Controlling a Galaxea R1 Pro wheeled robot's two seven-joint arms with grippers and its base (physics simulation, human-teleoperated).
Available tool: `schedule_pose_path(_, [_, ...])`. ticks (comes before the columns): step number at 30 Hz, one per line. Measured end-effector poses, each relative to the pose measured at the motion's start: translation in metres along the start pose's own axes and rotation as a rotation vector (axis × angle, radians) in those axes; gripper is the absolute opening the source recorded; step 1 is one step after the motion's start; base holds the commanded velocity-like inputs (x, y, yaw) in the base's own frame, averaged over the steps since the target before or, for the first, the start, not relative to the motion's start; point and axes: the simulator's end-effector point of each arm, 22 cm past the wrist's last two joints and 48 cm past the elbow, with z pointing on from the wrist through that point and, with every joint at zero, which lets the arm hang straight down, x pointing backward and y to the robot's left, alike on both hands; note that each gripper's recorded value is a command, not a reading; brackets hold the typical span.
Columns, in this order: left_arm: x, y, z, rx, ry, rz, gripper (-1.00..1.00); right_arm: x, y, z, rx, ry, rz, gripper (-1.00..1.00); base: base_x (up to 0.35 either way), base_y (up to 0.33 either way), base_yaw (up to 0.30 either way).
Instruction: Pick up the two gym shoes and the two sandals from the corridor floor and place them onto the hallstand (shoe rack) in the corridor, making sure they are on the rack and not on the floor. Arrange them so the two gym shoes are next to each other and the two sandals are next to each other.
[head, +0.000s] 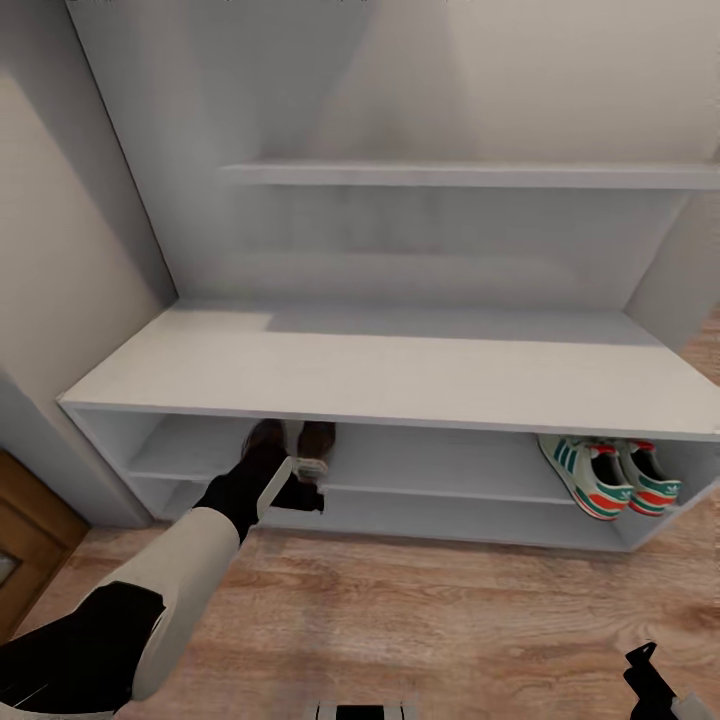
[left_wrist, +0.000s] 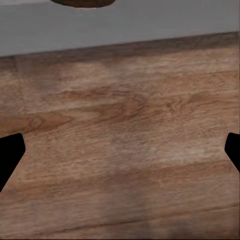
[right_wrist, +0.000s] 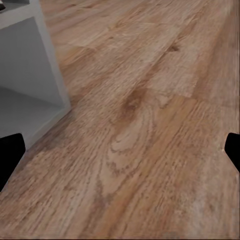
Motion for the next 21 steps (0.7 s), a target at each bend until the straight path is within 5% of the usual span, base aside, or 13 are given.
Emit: schedule_pose_path(21, [0.0000,0.0000,0.0000,0.000,0.000,0.000,1.00,0.0000,-0.0001,0.0000,0.001,0.000,0.000,1.00,-0.337,0.000,0.000])
